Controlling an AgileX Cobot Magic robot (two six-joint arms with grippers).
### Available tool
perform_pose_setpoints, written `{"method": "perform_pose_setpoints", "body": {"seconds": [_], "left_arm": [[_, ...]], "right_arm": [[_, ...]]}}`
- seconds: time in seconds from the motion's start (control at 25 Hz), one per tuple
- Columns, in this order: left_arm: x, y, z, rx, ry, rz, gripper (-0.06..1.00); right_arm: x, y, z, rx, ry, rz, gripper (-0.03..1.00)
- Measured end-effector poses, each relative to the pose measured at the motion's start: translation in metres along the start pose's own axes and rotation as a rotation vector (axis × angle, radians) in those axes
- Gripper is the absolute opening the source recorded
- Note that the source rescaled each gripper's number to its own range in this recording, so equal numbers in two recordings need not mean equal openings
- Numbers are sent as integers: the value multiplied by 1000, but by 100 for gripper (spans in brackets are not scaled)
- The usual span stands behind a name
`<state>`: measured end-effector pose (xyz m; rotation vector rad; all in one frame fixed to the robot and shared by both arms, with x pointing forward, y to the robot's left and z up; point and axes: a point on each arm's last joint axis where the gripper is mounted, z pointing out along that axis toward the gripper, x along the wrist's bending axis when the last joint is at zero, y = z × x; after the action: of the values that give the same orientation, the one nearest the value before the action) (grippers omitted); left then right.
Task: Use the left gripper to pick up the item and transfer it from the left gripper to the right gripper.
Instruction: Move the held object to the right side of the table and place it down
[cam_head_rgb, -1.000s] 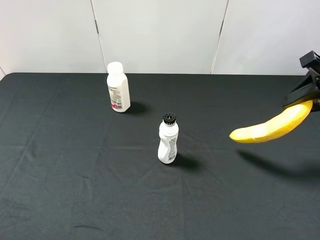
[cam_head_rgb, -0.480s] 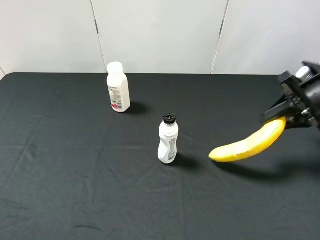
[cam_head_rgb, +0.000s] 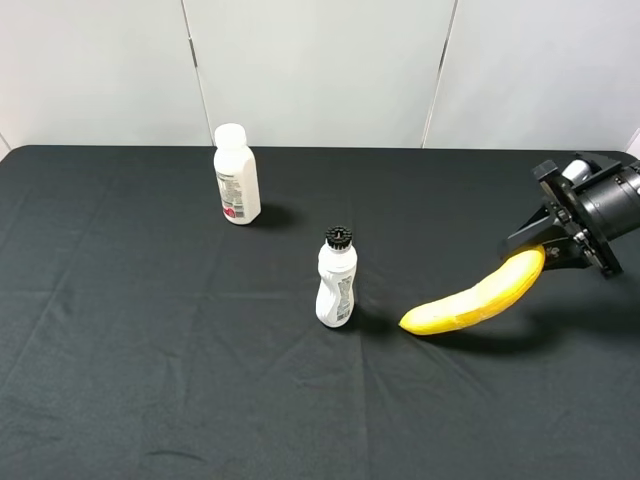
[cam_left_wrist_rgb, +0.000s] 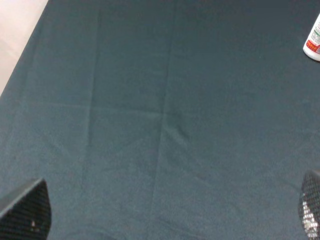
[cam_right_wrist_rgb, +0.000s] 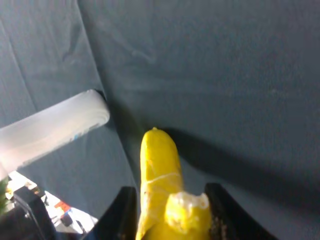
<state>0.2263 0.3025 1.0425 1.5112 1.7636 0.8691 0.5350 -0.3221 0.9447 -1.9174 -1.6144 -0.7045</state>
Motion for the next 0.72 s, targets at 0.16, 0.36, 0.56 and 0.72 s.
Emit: {"method": "perform_pose_setpoints", "body": {"seconds": [0.16, 0.36, 0.56, 0.72], "left_arm": [[0, 0, 0, 0, 0, 0, 100], [0, 0, 0, 0, 2, 1, 100], [0, 0, 0, 0, 2, 1, 100], [0, 0, 0, 0, 2, 1, 100]], "right_arm": [[0, 7, -3, -42, -28, -14, 11], [-3, 9, -4, -62, -64, -11, 90], [-5, 9, -4, -65, -78, -11, 99], [-5, 10, -4, -70, -82, -11, 100]]}}
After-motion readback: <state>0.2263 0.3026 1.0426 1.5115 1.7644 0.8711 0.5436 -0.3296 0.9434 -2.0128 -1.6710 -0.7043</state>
